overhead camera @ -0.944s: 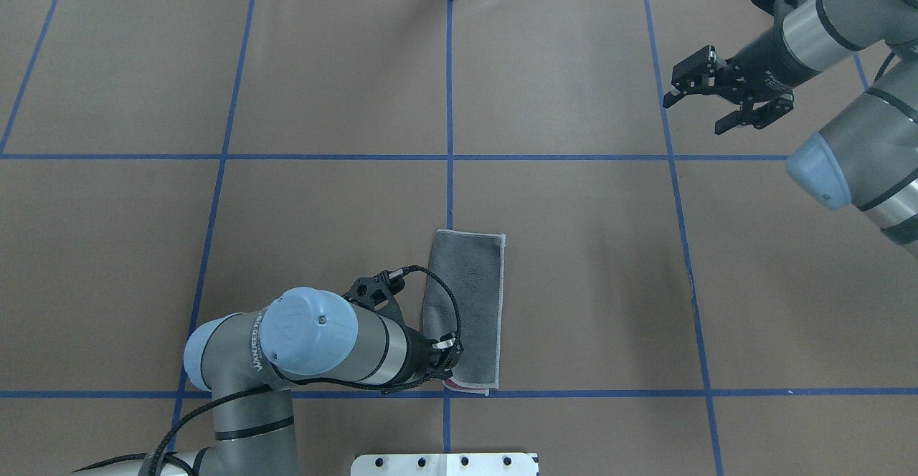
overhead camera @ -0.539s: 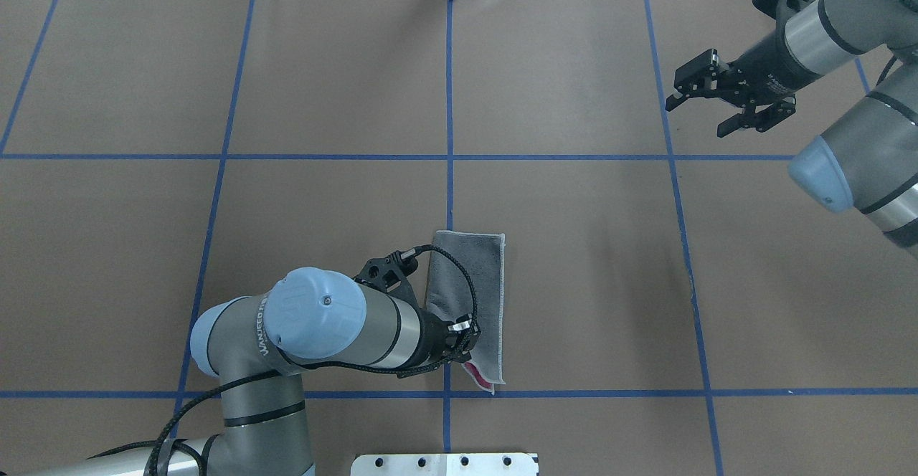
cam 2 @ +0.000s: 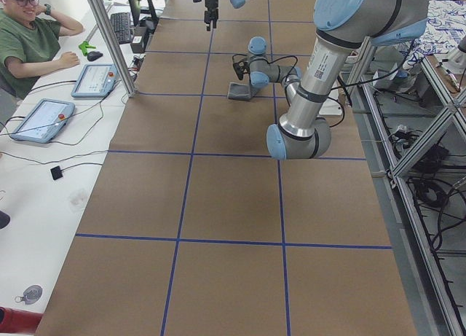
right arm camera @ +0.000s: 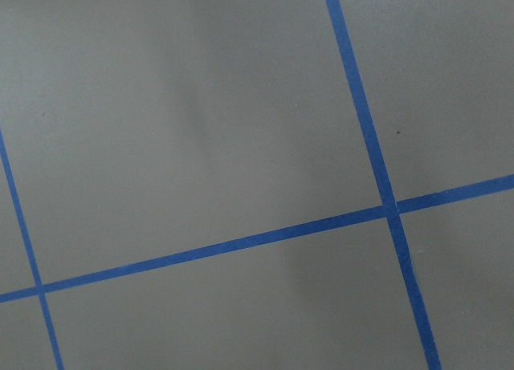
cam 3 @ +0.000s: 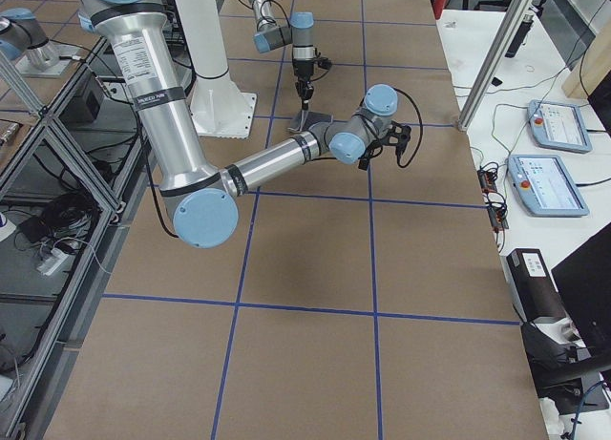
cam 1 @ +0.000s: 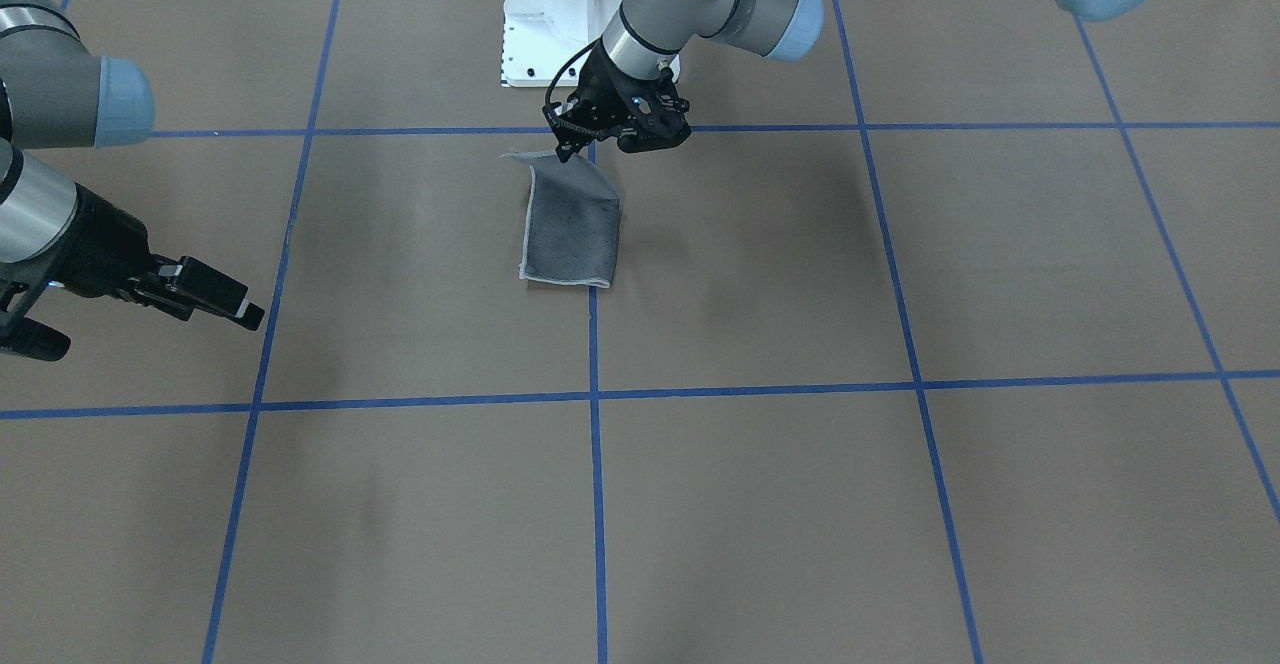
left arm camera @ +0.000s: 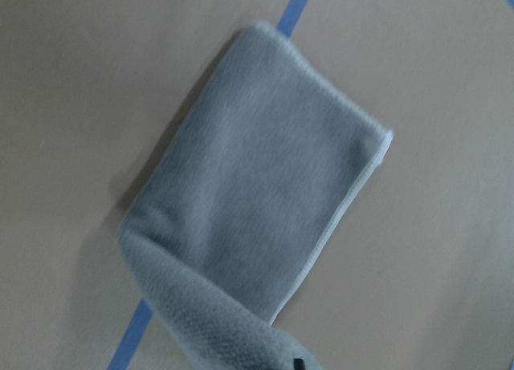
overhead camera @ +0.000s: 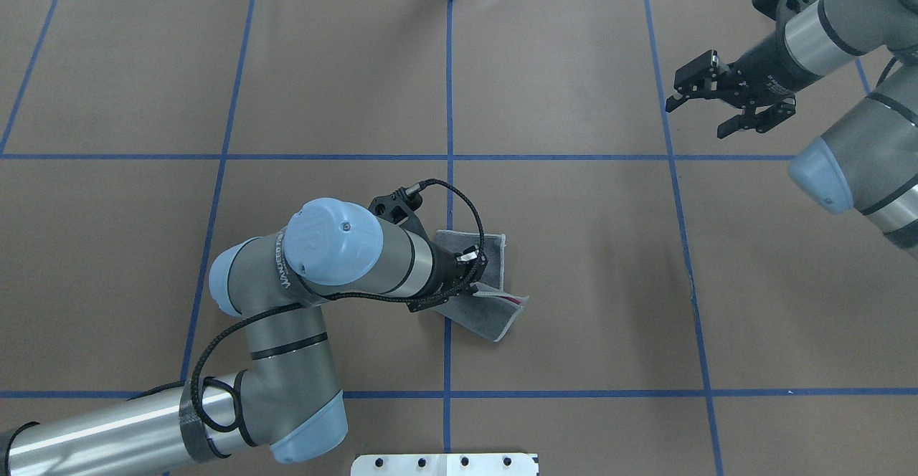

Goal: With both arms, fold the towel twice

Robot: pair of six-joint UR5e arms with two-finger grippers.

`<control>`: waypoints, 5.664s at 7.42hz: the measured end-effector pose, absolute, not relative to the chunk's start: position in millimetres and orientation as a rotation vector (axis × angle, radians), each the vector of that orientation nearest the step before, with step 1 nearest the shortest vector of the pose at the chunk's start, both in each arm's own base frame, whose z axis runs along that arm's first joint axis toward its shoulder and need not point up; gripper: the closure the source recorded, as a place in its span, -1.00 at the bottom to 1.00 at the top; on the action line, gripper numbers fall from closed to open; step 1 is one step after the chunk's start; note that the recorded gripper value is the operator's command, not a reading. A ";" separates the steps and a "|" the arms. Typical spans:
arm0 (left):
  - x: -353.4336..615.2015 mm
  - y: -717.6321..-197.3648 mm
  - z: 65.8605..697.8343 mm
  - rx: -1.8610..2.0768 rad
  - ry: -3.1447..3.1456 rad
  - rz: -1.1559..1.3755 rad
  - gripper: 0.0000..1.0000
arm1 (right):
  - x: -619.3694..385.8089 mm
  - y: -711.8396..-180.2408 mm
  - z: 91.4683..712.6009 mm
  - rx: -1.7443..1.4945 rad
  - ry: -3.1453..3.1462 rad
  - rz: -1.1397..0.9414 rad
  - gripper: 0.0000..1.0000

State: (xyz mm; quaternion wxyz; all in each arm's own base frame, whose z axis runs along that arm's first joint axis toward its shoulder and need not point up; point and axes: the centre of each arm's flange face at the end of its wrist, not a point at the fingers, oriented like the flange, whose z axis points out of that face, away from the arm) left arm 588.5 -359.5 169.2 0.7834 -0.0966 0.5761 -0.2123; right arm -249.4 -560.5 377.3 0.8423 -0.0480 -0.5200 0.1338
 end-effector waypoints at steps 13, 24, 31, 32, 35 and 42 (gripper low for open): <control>613.7 -437.7 189.5 -0.209 1.220 -0.611 1.00 | -253.5 -565.5 384.5 -0.111 -1.087 0.288 -1.00; 606.6 -477.4 201.2 -0.186 1.264 -0.652 -0.98 | -254.8 -568.1 387.1 -0.110 -1.083 0.288 -1.00; 635.6 -478.1 174.2 -0.217 1.275 -0.658 -0.98 | -254.3 -568.1 391.3 -0.109 -1.079 0.282 -1.00; 644.7 -480.9 176.1 -0.217 1.278 -0.655 -0.98 | -254.5 -568.1 391.2 -0.109 -1.078 0.282 -1.00; 651.4 -486.9 182.8 -0.212 1.278 -0.656 -0.98 | -254.9 -568.2 390.5 -0.109 -1.079 0.282 -1.00; 599.1 -551.7 179.4 -0.133 1.297 -0.720 -0.99 | -254.2 -573.6 386.3 -0.056 -1.059 0.299 -1.00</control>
